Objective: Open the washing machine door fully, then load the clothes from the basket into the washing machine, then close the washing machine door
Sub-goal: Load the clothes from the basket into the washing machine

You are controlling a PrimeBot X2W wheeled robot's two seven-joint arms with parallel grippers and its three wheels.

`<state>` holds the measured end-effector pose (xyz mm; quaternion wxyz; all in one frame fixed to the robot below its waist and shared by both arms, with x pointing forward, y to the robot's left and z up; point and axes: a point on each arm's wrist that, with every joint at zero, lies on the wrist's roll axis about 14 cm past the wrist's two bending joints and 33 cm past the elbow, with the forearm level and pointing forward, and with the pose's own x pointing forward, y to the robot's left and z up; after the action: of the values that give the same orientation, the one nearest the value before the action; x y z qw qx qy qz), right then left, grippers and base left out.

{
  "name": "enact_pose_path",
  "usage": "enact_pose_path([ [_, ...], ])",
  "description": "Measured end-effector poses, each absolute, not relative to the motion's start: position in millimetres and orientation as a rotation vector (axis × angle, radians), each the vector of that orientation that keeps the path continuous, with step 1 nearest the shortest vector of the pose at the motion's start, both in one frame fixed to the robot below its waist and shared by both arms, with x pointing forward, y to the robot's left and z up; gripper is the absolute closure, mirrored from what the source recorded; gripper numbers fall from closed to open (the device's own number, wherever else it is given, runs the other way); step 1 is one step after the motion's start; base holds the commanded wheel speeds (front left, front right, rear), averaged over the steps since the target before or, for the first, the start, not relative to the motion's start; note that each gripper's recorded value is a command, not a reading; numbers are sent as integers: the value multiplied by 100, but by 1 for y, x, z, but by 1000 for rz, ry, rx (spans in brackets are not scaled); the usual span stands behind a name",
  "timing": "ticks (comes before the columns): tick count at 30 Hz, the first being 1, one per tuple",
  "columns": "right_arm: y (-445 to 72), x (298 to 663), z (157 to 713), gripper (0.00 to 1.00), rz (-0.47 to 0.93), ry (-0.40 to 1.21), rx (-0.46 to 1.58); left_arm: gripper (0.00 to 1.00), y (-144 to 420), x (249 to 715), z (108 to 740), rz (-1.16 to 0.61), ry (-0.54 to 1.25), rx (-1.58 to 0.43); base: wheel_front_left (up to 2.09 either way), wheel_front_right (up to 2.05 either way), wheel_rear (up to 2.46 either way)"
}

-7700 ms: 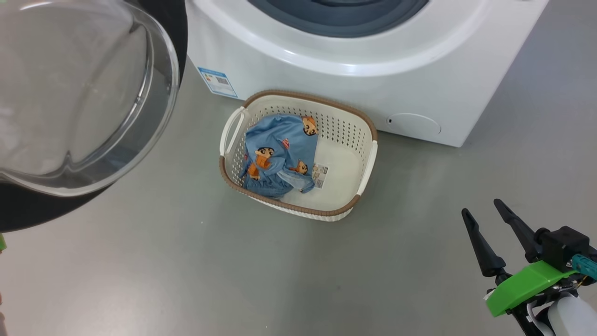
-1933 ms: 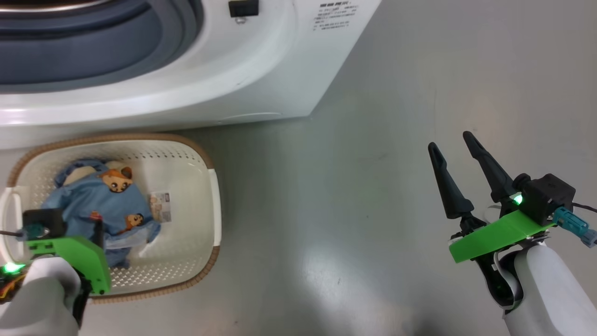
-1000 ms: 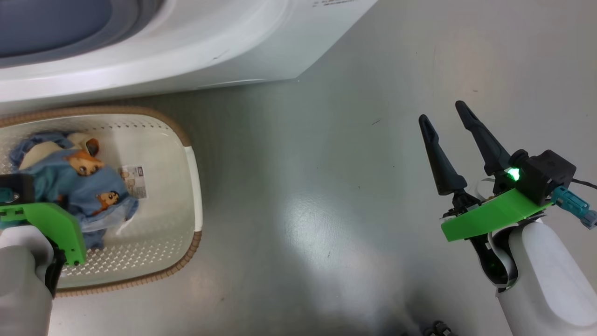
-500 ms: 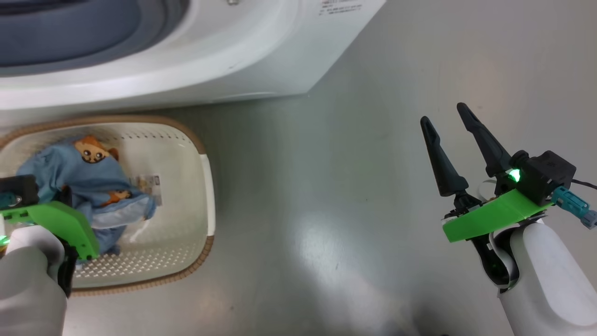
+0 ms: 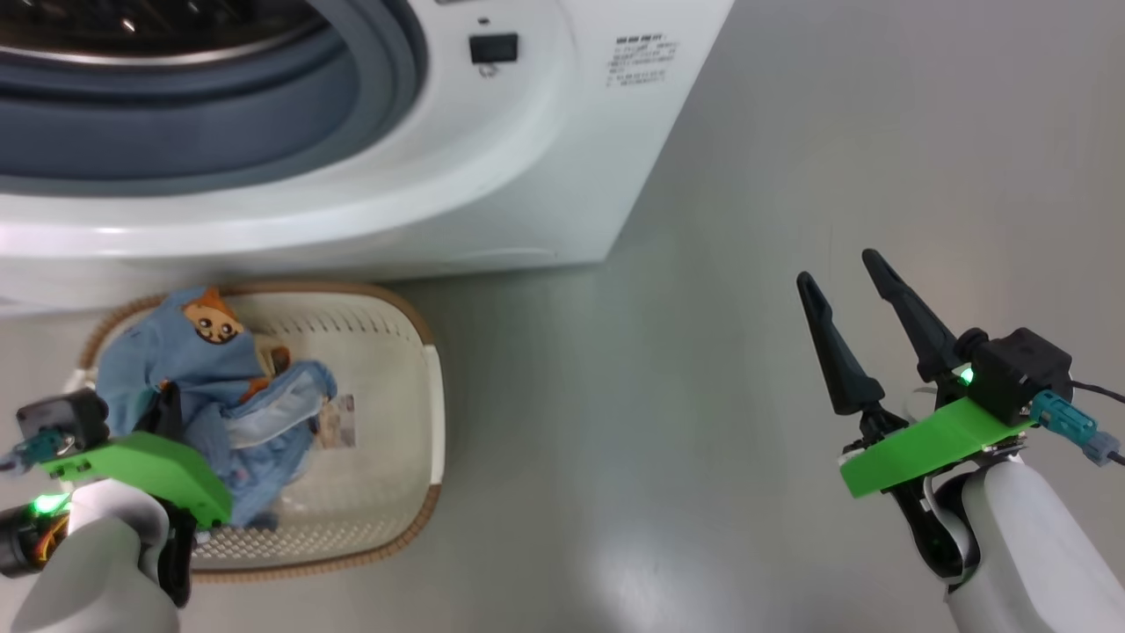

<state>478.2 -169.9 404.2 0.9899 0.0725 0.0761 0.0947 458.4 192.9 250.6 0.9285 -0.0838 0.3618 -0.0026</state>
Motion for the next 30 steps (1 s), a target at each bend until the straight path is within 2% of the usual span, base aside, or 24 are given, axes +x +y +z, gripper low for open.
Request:
enact_pose_path([
  [16, -176, 439, 444, 0, 178, 98, 150, 100, 203, 462, 359, -2, 391, -237, 0, 0, 0],
  [30, -198, 391, 462, 0, 106, 70, 160, 100, 209, 416, 437, 1, 130, -226, 0, 0, 0],
])
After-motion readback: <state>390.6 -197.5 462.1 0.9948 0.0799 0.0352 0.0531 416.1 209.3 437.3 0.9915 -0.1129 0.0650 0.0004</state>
